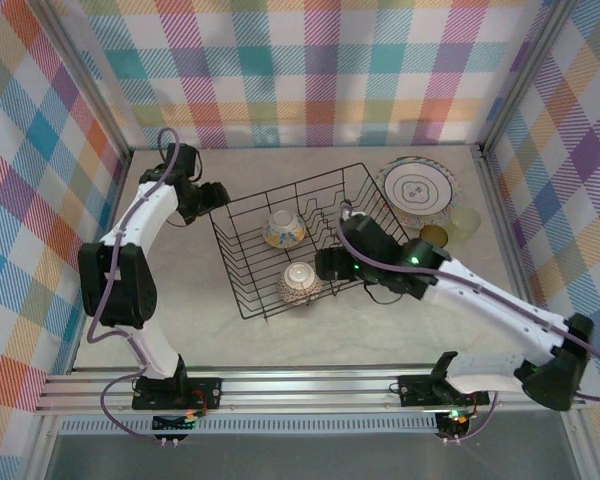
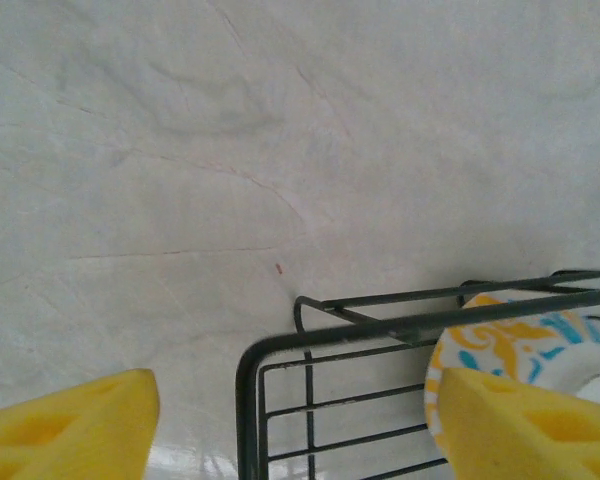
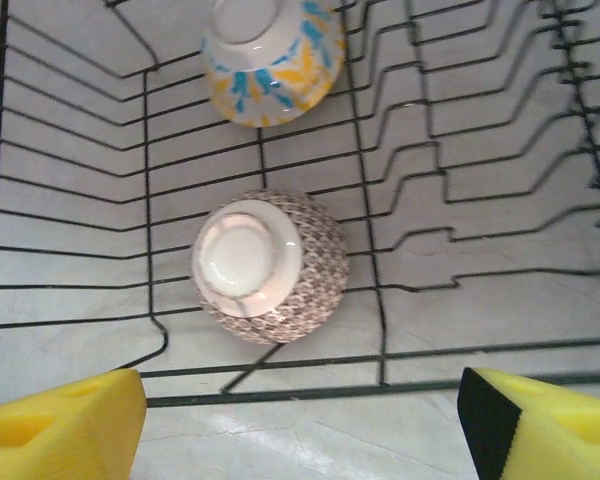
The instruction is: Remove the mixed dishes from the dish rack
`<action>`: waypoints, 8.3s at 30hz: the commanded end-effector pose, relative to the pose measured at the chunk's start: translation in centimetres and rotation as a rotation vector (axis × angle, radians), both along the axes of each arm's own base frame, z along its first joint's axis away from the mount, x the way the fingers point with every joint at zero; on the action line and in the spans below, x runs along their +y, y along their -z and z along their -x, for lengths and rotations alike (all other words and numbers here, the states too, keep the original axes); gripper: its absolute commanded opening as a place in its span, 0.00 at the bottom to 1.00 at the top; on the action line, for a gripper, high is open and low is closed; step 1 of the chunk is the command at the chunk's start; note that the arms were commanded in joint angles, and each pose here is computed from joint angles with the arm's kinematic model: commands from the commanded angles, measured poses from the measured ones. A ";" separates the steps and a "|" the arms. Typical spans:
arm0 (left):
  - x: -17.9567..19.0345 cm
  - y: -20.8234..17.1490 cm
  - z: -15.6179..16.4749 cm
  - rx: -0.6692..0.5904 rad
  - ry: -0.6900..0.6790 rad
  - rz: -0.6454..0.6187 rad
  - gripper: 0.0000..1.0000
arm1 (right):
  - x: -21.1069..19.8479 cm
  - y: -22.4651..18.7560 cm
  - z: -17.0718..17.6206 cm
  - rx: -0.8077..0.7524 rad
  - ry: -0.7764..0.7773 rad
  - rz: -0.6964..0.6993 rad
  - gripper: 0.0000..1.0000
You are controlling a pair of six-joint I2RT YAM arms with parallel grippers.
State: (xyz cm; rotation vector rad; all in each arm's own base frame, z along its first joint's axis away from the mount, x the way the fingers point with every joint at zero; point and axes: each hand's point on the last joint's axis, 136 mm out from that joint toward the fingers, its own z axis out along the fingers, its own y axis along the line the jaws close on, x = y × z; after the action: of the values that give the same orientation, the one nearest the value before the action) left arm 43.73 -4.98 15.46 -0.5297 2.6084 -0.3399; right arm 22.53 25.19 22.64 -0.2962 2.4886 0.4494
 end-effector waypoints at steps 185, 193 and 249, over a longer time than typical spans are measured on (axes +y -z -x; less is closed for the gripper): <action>-16.4 2.1 8.4 0.180 0.435 0.389 0.87 | 6.4 13.8 -7.7 0.545 0.383 -0.257 0.93; -15.9 2.0 8.1 0.166 0.413 0.385 0.87 | 5.6 15.1 -7.9 0.585 0.554 -0.285 0.89; -16.8 6.1 9.1 0.309 0.456 0.399 0.84 | 2.9 19.5 -6.6 0.490 0.627 -0.424 0.21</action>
State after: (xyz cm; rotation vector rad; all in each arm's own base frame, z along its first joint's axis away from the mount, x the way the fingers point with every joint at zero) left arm 34.87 -21.46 9.67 -0.1305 2.9315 -0.9898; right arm 31.48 31.50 9.29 0.7609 2.5060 1.0763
